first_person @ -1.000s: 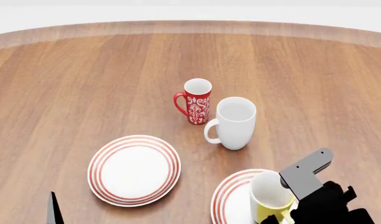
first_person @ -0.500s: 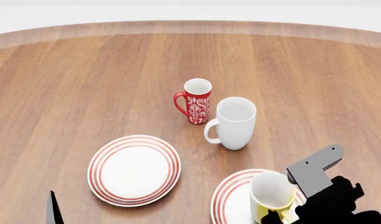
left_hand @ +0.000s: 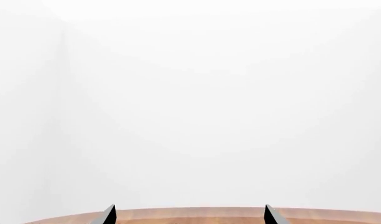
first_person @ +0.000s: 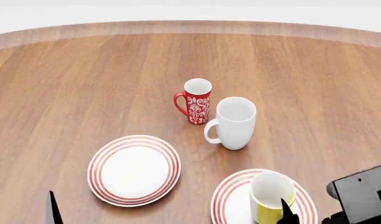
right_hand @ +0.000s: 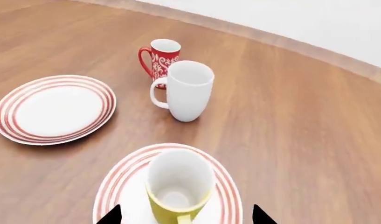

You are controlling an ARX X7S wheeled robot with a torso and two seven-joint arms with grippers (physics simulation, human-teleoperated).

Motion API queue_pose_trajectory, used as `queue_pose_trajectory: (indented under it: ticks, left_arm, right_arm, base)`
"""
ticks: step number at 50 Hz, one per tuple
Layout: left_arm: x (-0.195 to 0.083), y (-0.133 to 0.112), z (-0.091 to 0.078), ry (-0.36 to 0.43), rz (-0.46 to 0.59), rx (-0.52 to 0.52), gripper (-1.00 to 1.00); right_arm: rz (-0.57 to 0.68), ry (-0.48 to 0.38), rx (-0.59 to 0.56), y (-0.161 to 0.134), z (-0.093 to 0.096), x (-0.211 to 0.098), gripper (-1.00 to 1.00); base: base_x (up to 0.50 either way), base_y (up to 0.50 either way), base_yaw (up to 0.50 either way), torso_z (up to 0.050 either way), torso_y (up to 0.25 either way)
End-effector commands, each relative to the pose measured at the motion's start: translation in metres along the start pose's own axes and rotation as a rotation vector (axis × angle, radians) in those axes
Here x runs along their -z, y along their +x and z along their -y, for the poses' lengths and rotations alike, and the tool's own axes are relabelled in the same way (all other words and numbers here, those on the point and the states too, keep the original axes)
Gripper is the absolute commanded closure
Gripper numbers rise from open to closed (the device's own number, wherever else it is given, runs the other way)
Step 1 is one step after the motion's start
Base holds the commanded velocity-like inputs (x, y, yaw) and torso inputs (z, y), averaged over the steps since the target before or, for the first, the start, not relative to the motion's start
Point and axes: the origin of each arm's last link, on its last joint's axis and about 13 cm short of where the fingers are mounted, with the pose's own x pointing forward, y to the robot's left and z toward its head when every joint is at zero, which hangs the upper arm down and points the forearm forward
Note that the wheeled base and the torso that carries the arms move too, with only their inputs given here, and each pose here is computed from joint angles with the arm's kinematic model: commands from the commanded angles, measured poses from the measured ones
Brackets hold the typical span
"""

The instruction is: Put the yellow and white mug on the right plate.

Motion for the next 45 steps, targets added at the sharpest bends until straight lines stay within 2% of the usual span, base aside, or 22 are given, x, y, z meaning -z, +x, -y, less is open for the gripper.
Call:
queue_pose_trajectory:
  ticks: [1, 2, 4, 5, 6, 7, 8, 9, 10, 11, 14, 16, 19, 23, 25, 28, 39, 45]
  left_arm:
    - [0.002, 0.004, -0.005, 0.006, -0.022, -0.026, -1.00]
    - [0.002, 0.003, -0.006, 0.011, -0.021, -0.019, -1.00]
    - [0.003, 0.002, -0.010, 0.031, -0.013, 0.002, -1.00]
    - [0.003, -0.001, -0.014, 0.058, -0.006, 0.018, -1.00]
    - [0.004, -0.001, -0.017, 0.066, -0.001, 0.016, -1.00]
    - [0.005, -0.001, -0.022, 0.087, 0.001, 0.012, -1.00]
    - [0.006, -0.002, -0.024, 0.097, 0.003, 0.013, -1.00]
    - [0.007, -0.004, -0.029, 0.128, 0.011, 0.017, -1.00]
    - [0.008, -0.007, -0.032, 0.139, 0.008, 0.013, -1.00]
    - [0.011, -0.010, -0.038, 0.173, 0.006, 0.002, -1.00]
    - [0.013, -0.011, -0.046, 0.203, 0.011, -0.034, -1.00]
    - [0.016, -0.010, -0.056, 0.226, 0.006, -0.097, -1.00]
    - [0.017, -0.005, -0.069, 0.277, 0.062, -0.196, -1.00]
    - [0.020, 0.014, -0.091, 0.316, 0.077, -0.394, -1.00]
    - [0.013, 0.029, -0.104, 0.344, 0.139, -0.471, -1.00]
    - [0.003, 0.041, -0.114, 0.360, 0.197, -0.525, -1.00]
    - [-0.016, 0.058, -0.125, 0.380, 0.275, -0.601, -1.00]
    - [-0.007, 0.056, -0.119, 0.378, 0.247, -0.572, -1.00]
  right_arm:
    - [0.218, 0.049, 0.175, -0.022, -0.022, 0.017, -1.00]
    - [0.238, 0.089, 0.203, -0.021, -0.024, 0.019, -1.00]
    - [0.270, 0.085, 0.252, -0.017, -0.027, 0.024, -1.00]
    - [0.319, 0.120, 0.342, -0.013, -0.031, 0.030, -1.00]
    - [0.342, 0.145, 0.371, -0.012, -0.032, 0.033, -1.00]
    - [0.410, 0.229, 0.431, -0.011, -0.036, 0.038, -1.00]
    - [0.429, 0.246, 0.447, -0.010, -0.039, 0.042, -1.00]
    - [0.499, 0.222, 0.490, -0.009, -0.042, 0.048, -1.00]
    - [0.510, 0.235, 0.509, -0.006, -0.045, 0.053, -1.00]
    - [0.575, 0.242, 0.544, -0.005, -0.048, 0.056, -1.00]
    - [0.633, 0.247, 0.598, -0.004, -0.050, 0.058, -1.00]
    - [0.677, 0.235, 0.646, -0.002, -0.051, 0.059, -1.00]
    - [0.770, 0.229, 0.726, -0.001, -0.050, 0.055, -1.00]
    - [0.872, 0.175, 0.812, -0.005, -0.046, 0.049, -1.00]
    - [0.923, 0.164, 0.886, -0.004, -0.041, 0.043, -1.00]
    - [0.953, 0.168, 0.945, -0.003, -0.037, 0.038, -1.00]
    - [0.969, 0.157, 0.943, 0.005, -0.042, 0.039, -1.00]
    - [0.963, 0.149, 0.925, 0.013, -0.046, 0.038, -1.00]
  base:
    - [0.00, 0.00, 0.00, 0.000, 0.000]
    - [0.00, 0.00, 0.00, 0.000, 0.000]
    - [0.00, 0.00, 0.00, 0.000, 0.000]
    - [0.00, 0.00, 0.00, 0.000, 0.000]
    - [0.00, 0.00, 0.00, 0.000, 0.000]
    - [0.00, 0.00, 0.00, 0.000, 0.000]
    - [0.00, 0.00, 0.00, 0.000, 0.000]
    - [0.00, 0.00, 0.00, 0.000, 0.000]
    - [0.00, 0.00, 0.00, 0.000, 0.000]
    - [0.00, 0.00, 0.00, 0.000, 0.000]
    - [0.00, 0.00, 0.00, 0.000, 0.000]
    - [0.00, 0.00, 0.00, 0.000, 0.000]
    - [0.00, 0.00, 0.00, 0.000, 0.000]
    - [0.00, 0.00, 0.00, 0.000, 0.000]
    - [0.00, 0.00, 0.00, 0.000, 0.000]
    - [0.00, 0.00, 0.00, 0.000, 0.000]
    - [0.00, 0.00, 0.00, 0.000, 0.000]
    - [0.00, 0.00, 0.00, 0.000, 0.000]
